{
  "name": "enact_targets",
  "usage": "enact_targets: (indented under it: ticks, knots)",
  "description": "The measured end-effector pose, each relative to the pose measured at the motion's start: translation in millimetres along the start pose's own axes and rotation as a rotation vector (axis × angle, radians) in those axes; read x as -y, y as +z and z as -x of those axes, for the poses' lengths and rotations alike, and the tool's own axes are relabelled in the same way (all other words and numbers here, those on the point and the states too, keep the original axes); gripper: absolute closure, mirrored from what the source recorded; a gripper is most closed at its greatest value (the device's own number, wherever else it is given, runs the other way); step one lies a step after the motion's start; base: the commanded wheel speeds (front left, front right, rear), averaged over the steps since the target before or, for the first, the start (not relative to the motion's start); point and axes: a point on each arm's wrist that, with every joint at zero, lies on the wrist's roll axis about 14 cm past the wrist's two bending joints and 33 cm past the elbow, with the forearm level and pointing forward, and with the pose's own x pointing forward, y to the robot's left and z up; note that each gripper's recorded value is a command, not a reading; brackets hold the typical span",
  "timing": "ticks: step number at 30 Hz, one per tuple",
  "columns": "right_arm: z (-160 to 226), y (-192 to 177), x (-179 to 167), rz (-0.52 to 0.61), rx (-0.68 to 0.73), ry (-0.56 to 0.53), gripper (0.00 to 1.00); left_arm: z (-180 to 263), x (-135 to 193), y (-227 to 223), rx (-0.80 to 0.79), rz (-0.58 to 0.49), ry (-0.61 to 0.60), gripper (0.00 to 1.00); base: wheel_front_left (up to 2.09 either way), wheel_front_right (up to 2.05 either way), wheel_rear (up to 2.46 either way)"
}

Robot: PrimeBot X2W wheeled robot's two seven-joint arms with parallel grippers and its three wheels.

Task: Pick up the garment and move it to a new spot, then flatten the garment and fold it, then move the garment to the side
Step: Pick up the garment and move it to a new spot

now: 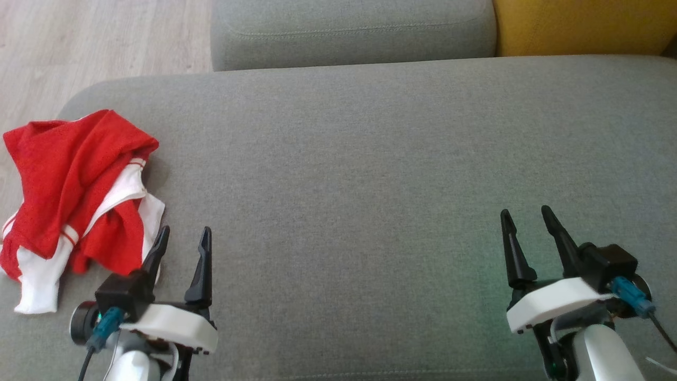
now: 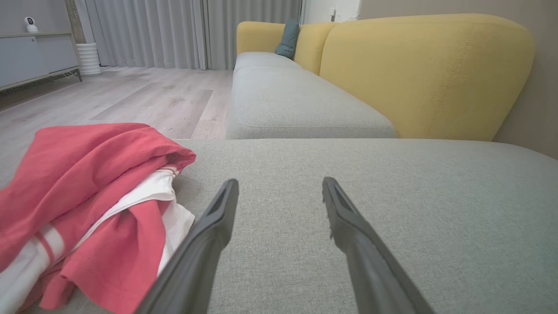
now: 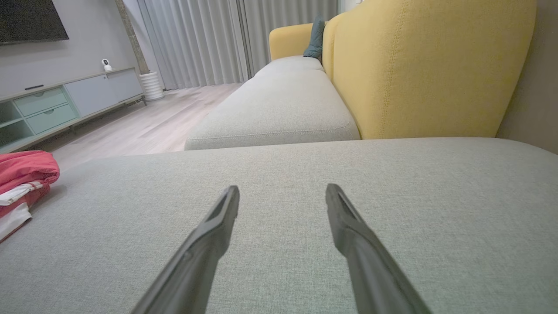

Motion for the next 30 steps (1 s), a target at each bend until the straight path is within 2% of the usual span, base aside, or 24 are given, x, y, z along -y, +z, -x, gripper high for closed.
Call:
enact_targets:
  ticks: [12, 20, 30]
  knots:
    - [-12, 1, -17, 0.006, 0.0, 0.053, 0.0, 9, -19, 1, 0.003, -0.014, 0.062, 0.0, 0.0, 0.0, 0.0]
    - [-32, 3, -58, 0.023, -0.004, 0.178, 0.0, 26, -54, 17, 0.045, -0.026, 0.177, 0.0, 0.0, 0.0, 0.0]
    - [-49, 8, -117, 0.033, 0.002, 0.344, 0.0, 66, -103, 27, 0.072, -0.03, 0.363, 0.0, 0.0, 0.0, 0.0]
